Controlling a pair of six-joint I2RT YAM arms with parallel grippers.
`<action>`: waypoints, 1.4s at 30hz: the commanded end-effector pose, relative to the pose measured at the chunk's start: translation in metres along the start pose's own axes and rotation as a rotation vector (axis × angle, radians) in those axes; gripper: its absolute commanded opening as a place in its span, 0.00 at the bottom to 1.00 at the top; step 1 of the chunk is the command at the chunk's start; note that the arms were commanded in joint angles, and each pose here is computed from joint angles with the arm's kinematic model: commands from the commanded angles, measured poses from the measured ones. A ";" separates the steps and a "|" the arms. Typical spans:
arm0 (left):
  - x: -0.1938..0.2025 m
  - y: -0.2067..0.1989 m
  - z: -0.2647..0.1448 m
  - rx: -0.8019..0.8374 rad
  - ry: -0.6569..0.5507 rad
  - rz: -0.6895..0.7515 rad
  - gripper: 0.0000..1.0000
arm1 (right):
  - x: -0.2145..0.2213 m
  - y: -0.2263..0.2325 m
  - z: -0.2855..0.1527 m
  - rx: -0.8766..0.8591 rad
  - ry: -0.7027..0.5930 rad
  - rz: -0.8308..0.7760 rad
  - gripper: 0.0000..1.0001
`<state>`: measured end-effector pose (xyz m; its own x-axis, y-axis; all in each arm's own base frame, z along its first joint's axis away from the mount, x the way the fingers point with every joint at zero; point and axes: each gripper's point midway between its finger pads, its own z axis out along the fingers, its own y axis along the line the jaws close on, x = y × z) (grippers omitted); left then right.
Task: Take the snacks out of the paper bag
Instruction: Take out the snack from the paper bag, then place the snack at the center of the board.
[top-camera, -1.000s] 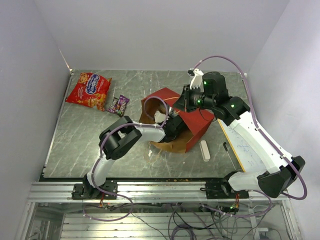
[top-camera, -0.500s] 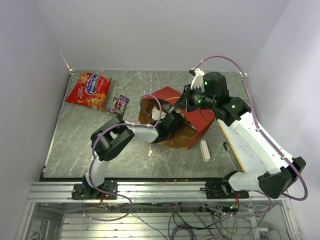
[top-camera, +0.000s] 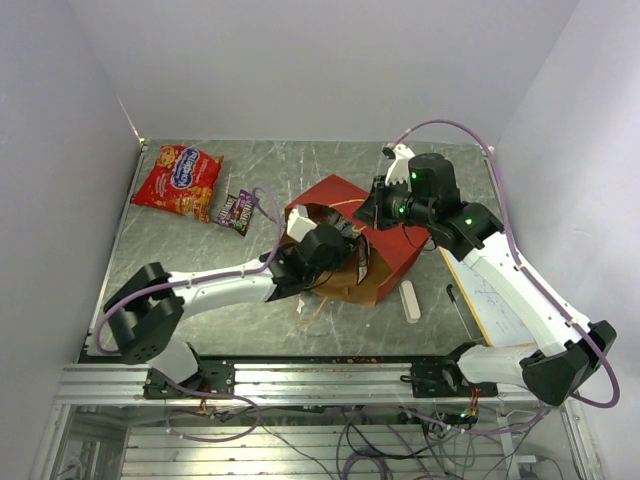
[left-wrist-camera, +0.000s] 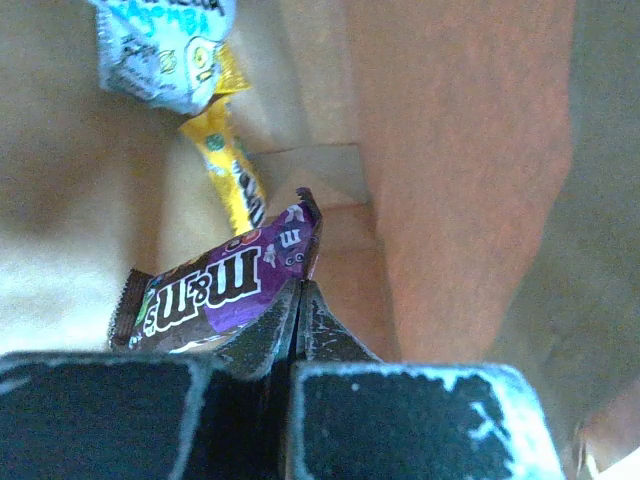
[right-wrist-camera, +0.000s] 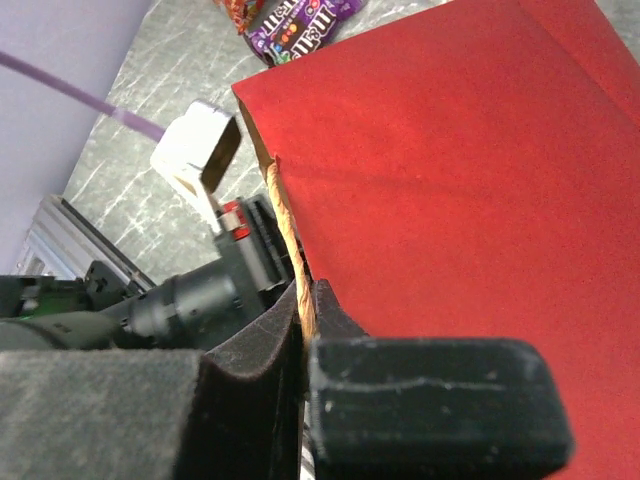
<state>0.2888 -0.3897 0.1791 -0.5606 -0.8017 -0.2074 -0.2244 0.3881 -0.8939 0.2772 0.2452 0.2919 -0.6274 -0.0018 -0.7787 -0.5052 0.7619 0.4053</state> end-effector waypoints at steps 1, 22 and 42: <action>-0.001 0.021 -0.032 -0.073 0.048 0.084 0.07 | -0.008 -0.001 -0.003 0.006 -0.051 -0.018 0.00; -0.080 -0.002 -0.140 -0.072 -0.064 0.272 0.07 | -0.005 -0.013 0.007 0.049 -0.063 -0.017 0.00; -0.213 0.003 -0.165 -0.298 -0.239 0.510 0.07 | 0.001 -0.066 0.010 0.280 -0.040 -0.145 0.00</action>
<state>0.2641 -0.1660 0.2851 -0.4642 -0.6189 -0.6336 -0.2066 0.7713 -0.6020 0.3093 0.2148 0.2759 -0.5421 -0.0254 -0.8399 -0.4121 0.8791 0.2394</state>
